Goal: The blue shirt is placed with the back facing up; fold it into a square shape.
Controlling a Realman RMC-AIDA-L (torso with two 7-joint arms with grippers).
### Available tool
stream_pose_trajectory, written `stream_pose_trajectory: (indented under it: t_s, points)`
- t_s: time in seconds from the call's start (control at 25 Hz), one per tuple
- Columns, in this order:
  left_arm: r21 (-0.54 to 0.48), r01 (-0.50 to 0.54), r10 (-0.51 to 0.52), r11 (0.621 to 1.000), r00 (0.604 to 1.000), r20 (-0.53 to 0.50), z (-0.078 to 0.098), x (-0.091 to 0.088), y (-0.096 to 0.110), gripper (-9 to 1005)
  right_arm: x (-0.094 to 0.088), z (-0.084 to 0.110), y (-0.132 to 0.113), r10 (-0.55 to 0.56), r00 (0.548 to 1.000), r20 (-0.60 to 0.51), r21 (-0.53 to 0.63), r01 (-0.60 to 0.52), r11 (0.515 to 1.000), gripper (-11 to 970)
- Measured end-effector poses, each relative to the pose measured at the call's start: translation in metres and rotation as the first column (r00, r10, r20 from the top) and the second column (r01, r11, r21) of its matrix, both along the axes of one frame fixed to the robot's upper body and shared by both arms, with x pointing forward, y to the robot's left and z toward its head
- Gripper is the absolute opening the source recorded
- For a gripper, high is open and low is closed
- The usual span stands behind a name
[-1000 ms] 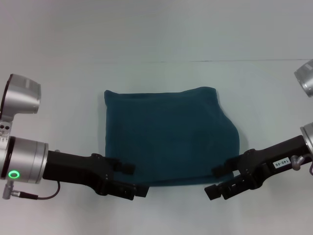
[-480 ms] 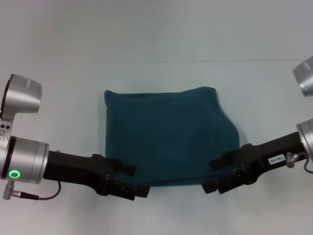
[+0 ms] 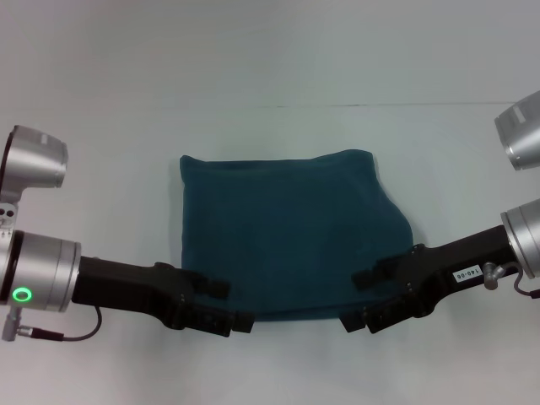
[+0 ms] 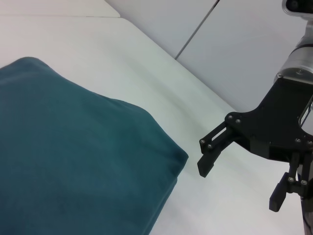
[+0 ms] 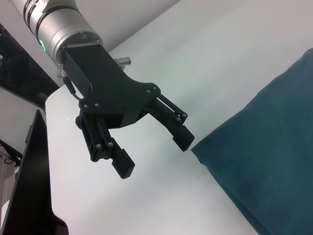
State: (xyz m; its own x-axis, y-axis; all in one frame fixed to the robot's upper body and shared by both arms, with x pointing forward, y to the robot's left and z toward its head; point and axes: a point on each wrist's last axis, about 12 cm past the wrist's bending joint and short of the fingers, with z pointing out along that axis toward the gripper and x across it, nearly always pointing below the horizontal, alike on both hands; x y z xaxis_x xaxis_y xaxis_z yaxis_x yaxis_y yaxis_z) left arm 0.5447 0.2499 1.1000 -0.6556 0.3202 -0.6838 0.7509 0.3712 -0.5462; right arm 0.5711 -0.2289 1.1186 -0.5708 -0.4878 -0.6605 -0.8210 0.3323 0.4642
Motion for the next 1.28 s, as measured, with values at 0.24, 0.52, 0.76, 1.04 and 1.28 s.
stream_pose_trajectory:
  t_s: [0.24, 0.52, 0.76, 1.04, 1.28]
  points:
    - [0.007, 0.038, -0.039, 0.999, 0.999, 0.022, -0.0014, -0.0028, -0.0029, 911, 0.0006, 0.0003, 0.0002, 0.002, 1.000, 0.009, 0.000, -0.002, 1.000, 945]
    - [-0.003, 0.058, -0.057, 0.998, 0.988, 0.145, -0.0058, -0.0056, -0.0042, 908, 0.0009, -0.0003, 0.0016, 0.007, 1.000, 0.015, 0.000, -0.007, 1.000, 945]
    - [-0.002, 0.062, -0.061, 0.998, 0.988, 0.143, -0.0050, -0.0059, -0.0022, 905, 0.0020, 0.0004, 0.0013, 0.003, 1.000, 0.022, -0.003, -0.003, 1.000, 944]
    - [-0.007, 0.058, -0.056, 0.998, 0.991, 0.118, -0.0058, -0.0072, -0.0018, 904, 0.0033, 0.0004, 0.0025, -0.013, 0.999, 0.030, 0.015, 0.012, 1.000, 944]
    - [-0.006, 0.070, -0.069, 0.998, 0.993, 0.094, -0.0052, -0.0080, -0.0032, 904, 0.0038, -0.0004, 0.0061, -0.011, 0.999, 0.041, 0.023, 0.010, 1.000, 944]
